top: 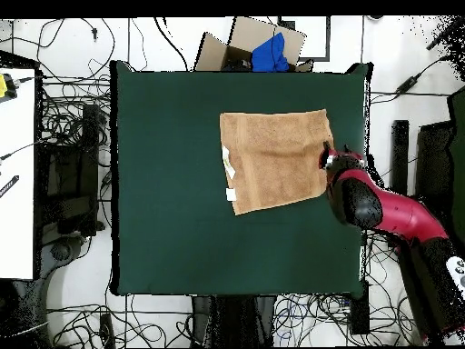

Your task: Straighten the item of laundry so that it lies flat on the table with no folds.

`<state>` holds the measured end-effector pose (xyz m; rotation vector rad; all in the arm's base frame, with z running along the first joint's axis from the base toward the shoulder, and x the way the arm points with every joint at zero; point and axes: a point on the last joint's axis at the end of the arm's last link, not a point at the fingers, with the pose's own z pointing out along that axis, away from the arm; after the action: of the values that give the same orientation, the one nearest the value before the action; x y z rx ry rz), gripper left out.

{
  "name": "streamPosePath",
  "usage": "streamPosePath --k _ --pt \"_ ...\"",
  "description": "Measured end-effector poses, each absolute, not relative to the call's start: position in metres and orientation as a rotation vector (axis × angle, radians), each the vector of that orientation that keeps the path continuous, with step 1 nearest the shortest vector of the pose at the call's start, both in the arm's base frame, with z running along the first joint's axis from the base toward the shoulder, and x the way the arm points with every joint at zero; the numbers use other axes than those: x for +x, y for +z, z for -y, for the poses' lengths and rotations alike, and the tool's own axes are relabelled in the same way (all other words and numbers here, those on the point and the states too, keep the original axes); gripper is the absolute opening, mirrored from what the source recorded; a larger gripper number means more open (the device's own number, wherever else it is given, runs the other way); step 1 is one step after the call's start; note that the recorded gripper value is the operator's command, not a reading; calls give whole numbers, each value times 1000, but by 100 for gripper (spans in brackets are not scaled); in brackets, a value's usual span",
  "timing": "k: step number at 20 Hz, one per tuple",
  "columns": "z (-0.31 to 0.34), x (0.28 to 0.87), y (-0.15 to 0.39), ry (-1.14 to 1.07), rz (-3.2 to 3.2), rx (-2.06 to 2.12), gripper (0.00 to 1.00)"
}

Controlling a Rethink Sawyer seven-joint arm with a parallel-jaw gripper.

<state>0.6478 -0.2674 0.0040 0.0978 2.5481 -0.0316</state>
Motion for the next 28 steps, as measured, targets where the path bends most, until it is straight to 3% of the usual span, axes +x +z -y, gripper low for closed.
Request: streamPosePath --k 28 --pt "238 670 8 -20 -2535 50 100"
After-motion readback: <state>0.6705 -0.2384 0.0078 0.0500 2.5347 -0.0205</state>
